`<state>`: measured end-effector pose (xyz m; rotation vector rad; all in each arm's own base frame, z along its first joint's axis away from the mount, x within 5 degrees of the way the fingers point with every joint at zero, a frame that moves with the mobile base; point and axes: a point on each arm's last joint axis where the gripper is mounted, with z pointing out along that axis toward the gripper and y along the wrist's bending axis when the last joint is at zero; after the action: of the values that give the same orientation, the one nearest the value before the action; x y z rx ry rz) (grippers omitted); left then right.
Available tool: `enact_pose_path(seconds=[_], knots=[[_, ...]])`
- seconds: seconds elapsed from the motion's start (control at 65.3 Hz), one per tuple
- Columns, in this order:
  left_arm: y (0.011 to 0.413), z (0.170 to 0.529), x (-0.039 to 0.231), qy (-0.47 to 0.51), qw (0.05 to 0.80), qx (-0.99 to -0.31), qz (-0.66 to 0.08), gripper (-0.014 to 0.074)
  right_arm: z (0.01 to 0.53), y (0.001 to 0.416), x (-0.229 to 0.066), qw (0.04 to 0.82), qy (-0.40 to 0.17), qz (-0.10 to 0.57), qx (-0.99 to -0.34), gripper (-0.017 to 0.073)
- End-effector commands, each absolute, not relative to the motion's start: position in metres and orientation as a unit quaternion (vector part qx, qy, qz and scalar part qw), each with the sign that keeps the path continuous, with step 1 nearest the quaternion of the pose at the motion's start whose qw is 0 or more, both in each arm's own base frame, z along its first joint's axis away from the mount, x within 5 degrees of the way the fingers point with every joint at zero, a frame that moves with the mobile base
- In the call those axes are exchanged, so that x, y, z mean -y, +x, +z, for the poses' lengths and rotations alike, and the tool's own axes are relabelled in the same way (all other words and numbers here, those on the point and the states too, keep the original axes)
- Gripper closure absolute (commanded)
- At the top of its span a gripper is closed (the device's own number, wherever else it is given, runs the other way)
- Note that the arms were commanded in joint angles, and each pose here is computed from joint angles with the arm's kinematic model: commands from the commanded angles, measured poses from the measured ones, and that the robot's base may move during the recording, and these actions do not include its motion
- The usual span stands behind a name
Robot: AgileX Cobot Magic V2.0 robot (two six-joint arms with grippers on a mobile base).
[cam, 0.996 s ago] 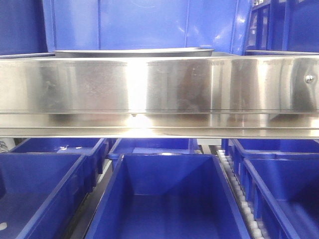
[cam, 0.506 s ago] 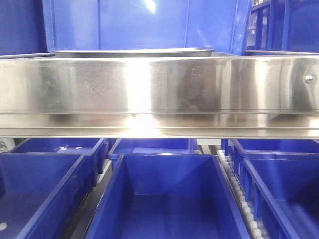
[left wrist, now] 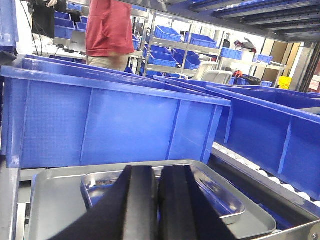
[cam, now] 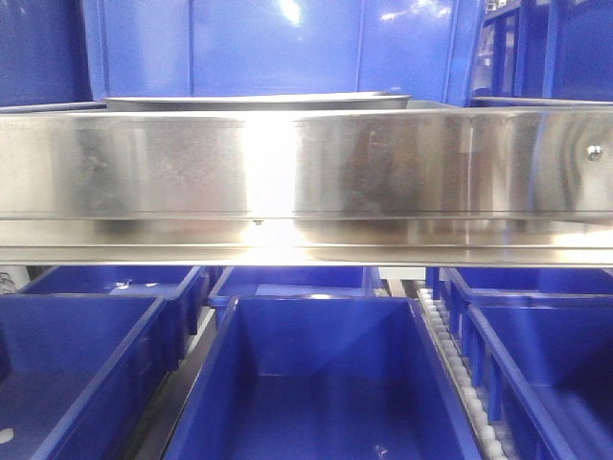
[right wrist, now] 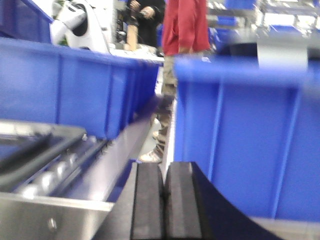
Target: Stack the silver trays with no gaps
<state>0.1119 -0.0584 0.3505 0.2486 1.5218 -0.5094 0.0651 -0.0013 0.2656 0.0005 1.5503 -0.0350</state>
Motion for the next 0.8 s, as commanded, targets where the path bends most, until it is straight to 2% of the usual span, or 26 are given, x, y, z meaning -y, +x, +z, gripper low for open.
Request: enact_pose_path(seconds=[0.0,0.169,0.214,0.26,0.781], knots=[[0.110,0.352,0.059,0.116,0.694,-0.672,-0.232,0.0590,0.248,0.065,0.003,0.732,0.012,-0.017,-0.681,0.0637],[0.110,0.352,0.059,0.116,0.694,-0.672,-0.232,0.0590,0.214,0.058,0.003,0.735,0.013,-0.018,-0.677,0.0637],[0.110,0.352,0.059,0.116,0.694,-0.672,-0.232,0.0590,0.216,0.056,0.003,0.748,0.013,-0.018,-0.664,0.0637],[0.110,0.352,0.059,0.116,0.695,-0.671,-0.233,0.0590,0.211,0.056,0.002,0.730,0.012,-0.016,-0.683,0.0637],[0.110,0.353,0.059,0.116,0.695,-0.670,-0.233,0.0590,0.213,0.056,0.002,0.737,0.012,-0.016,-0.676,0.0637]])
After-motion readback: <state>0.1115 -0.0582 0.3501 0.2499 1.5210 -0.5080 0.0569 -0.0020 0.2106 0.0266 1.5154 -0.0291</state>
